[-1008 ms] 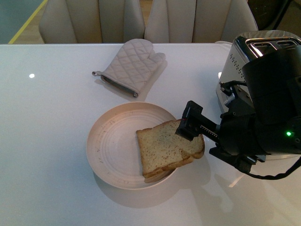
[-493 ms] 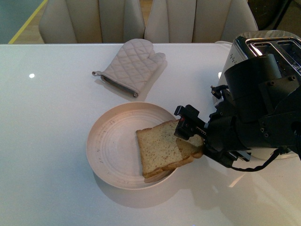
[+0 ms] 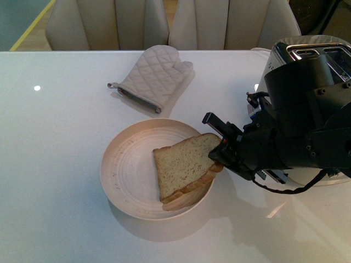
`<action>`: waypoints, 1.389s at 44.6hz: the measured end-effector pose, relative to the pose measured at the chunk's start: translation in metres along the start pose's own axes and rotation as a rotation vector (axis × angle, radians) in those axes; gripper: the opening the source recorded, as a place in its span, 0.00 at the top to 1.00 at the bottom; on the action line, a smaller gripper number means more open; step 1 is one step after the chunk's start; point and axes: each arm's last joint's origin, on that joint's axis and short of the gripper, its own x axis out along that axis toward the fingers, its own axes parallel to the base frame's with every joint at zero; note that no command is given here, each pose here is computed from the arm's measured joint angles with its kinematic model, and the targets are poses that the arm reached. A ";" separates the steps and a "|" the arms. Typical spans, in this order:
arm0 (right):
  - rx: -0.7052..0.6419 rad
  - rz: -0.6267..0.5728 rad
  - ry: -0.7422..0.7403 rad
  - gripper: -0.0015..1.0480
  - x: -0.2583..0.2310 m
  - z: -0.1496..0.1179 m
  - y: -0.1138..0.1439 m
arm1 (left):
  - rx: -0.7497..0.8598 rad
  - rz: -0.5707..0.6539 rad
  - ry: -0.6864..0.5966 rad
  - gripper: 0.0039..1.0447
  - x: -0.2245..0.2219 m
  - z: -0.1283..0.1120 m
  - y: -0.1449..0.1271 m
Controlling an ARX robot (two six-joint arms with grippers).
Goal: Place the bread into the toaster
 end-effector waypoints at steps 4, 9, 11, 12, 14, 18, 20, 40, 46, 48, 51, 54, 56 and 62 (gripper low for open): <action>-0.001 0.026 -0.010 0.97 -0.007 0.004 0.006 | 0.000 0.000 0.000 0.06 0.000 0.000 0.000; -0.006 0.066 -0.041 0.97 -0.019 0.012 0.016 | 0.000 0.000 0.000 0.06 0.000 0.000 0.000; -0.010 0.084 -0.066 0.97 -0.028 0.019 0.022 | 0.000 0.000 0.000 0.06 0.000 0.000 0.000; -0.011 0.086 -0.074 0.97 -0.031 0.021 0.024 | 0.000 0.000 0.000 0.06 0.000 0.000 0.000; -0.029 0.101 -0.120 0.97 -0.049 0.033 0.034 | 0.000 0.000 0.000 0.06 0.000 0.000 0.000; -0.078 0.102 -0.212 0.97 -0.078 0.054 0.051 | 0.000 0.000 0.000 0.06 0.000 0.000 0.000; -0.116 0.097 -0.272 0.97 -0.097 0.066 0.060 | 0.000 0.000 0.000 0.06 0.000 0.000 0.000; -0.693 -0.269 -0.699 0.97 -0.240 0.130 0.081 | 0.000 0.000 0.000 0.06 0.000 0.000 0.000; -0.730 -0.323 -0.647 0.97 -0.231 0.125 0.067 | 0.000 0.000 0.000 0.06 0.000 0.000 0.000; -0.735 -0.333 -0.636 0.97 -0.229 0.123 0.064 | 0.000 0.000 0.000 0.06 0.000 0.000 0.000; -0.735 -0.344 -0.623 0.97 -0.227 0.121 0.061 | 0.000 0.000 0.000 0.06 0.000 0.000 0.000; -0.733 -0.350 -0.617 0.97 -0.226 0.120 0.060 | 0.000 0.000 0.000 0.06 0.000 0.000 0.000; -0.731 -0.357 -0.612 0.97 -0.225 0.119 0.059 | 0.000 0.000 0.000 0.06 0.000 0.000 0.000; -0.730 -0.365 -0.588 0.97 -0.220 0.113 0.054 | 0.000 0.000 0.000 0.06 0.000 0.000 0.000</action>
